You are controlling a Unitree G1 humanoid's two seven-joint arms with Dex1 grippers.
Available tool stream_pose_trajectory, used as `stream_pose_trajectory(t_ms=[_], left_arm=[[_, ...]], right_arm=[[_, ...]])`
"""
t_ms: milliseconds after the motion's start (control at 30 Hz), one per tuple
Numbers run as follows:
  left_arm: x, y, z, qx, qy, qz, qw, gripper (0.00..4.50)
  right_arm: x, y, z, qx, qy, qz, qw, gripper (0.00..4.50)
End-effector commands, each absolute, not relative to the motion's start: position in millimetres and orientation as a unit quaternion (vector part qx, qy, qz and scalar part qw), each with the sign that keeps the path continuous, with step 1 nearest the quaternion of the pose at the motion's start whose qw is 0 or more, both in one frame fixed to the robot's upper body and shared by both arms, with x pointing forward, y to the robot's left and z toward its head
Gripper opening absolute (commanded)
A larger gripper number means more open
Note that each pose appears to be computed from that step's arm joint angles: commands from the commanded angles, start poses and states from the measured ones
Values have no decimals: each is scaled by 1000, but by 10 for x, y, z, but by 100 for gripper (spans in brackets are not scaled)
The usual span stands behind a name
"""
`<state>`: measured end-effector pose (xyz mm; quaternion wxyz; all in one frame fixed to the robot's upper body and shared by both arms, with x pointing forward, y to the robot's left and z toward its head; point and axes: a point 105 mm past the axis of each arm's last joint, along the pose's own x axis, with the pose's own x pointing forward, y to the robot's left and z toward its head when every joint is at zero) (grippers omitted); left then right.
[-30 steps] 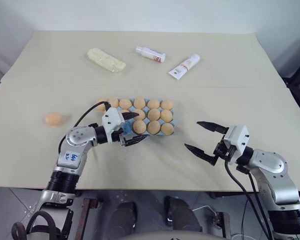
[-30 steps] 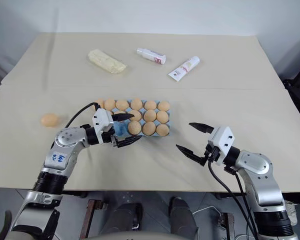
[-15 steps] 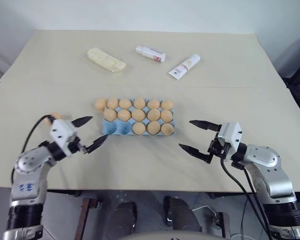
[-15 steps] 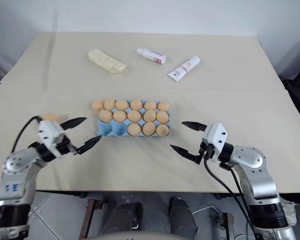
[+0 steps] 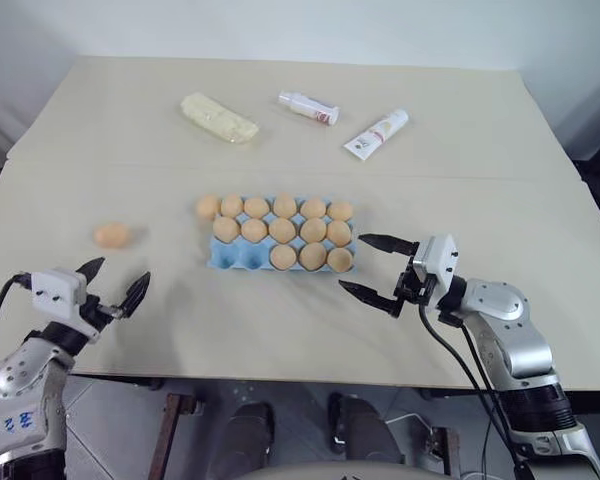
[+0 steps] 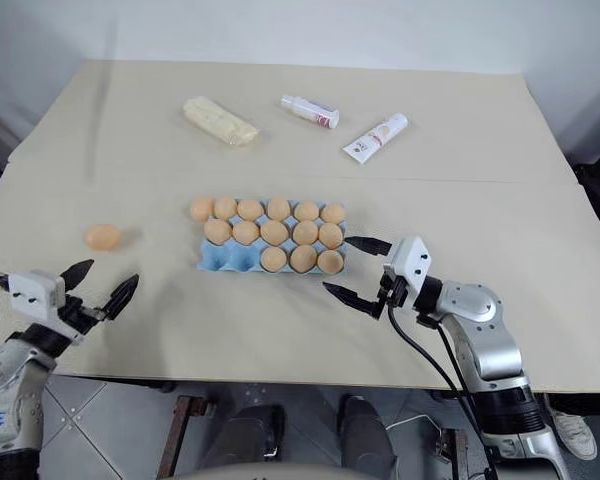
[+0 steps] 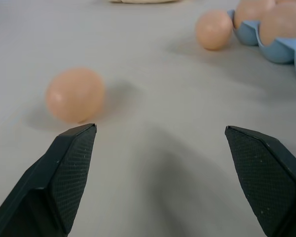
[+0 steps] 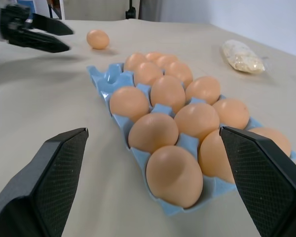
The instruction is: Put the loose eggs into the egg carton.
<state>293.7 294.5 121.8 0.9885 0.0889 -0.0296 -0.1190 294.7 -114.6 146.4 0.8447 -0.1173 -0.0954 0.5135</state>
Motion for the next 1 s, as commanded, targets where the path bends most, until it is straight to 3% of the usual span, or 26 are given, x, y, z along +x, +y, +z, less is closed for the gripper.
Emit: stream_pose_trajectory(t_ms=[33, 200, 433, 1000], left_arm=[[3173, 2809, 1360, 91, -48, -126, 987, 445], [3714, 2532, 1582, 73, -56, -151, 984, 445], [4119, 2303, 1595, 74, -22, -174, 982, 445], [4357, 2289, 1404, 43, 19, -131, 990, 445]], right_arm=[[2954, -1159, 1571, -126, -119, 505, 845, 450], [2942, -1179, 1580, -127, -120, 496, 851, 450], [2918, -1174, 1584, -124, -125, 486, 856, 450], [2922, -1182, 1612, -123, -133, 472, 863, 450]])
